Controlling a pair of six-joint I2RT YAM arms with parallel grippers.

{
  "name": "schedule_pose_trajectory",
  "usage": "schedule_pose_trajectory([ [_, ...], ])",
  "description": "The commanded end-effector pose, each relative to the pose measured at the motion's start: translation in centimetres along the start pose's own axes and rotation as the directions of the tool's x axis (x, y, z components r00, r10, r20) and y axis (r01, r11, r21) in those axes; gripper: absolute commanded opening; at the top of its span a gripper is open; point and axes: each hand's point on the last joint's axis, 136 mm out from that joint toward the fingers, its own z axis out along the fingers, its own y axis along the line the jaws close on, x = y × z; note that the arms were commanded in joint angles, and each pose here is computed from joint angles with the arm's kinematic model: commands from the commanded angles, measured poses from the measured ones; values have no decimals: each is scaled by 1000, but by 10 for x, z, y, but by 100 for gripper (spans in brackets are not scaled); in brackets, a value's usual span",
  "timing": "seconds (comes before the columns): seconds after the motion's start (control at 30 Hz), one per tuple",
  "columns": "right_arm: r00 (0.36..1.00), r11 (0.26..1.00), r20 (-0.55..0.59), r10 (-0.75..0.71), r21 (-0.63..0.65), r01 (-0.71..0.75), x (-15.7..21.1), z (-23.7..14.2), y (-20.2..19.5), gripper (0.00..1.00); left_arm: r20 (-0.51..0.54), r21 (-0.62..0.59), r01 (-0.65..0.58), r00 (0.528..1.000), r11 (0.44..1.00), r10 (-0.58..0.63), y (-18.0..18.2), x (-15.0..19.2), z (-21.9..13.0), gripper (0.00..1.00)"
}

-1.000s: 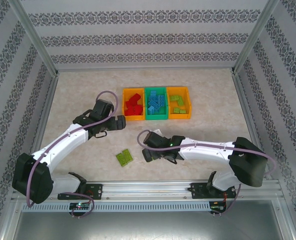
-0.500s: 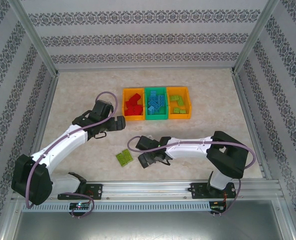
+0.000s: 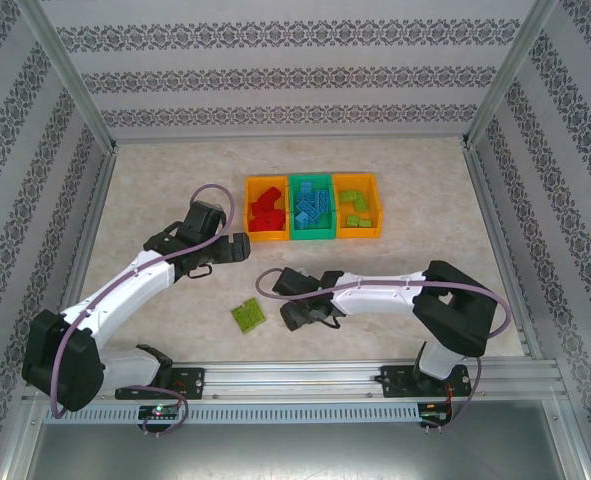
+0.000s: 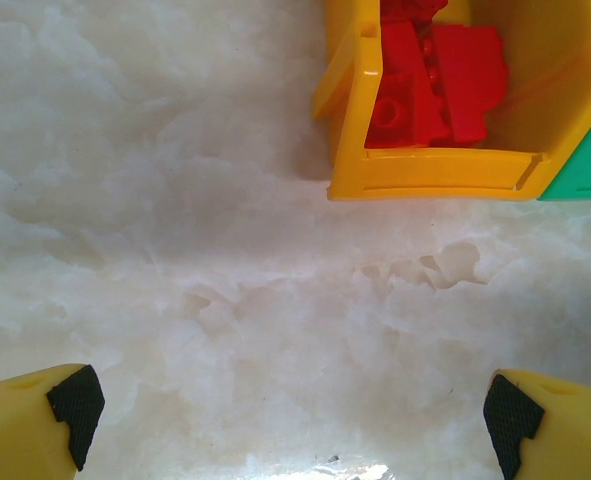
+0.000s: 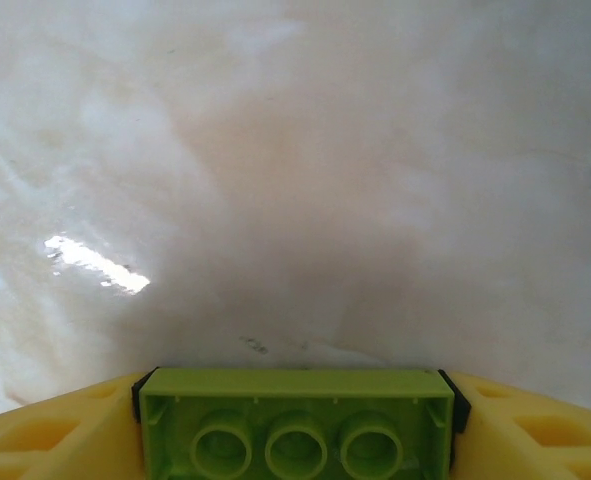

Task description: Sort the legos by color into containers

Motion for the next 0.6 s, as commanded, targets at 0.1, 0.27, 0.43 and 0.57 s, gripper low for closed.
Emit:
schedule_pose_trajectory([
  [0.1, 996, 990, 4, 88, 112, -88, 7, -11, -56, 69, 15, -15, 16, 1000, 1000, -16, 6, -3, -2, 99],
  [0.27, 978, 971, 82, 193, 125, -202, -12, -31, -100, 68, 14, -16, 16, 1000, 1000, -16, 6, -2, -1, 99],
  [0.43, 942, 948, 181, 284, 93, -304, -45, -55, -139, 68, 3, -12, 19, 1000, 1000, -19, 6, 1, 0, 99],
  [0.57, 902, 925, 264, 340, 82, -372, -81, -76, -171, 67, -25, -9, 23, 999, 1000, -23, 8, 10, 2, 100],
])
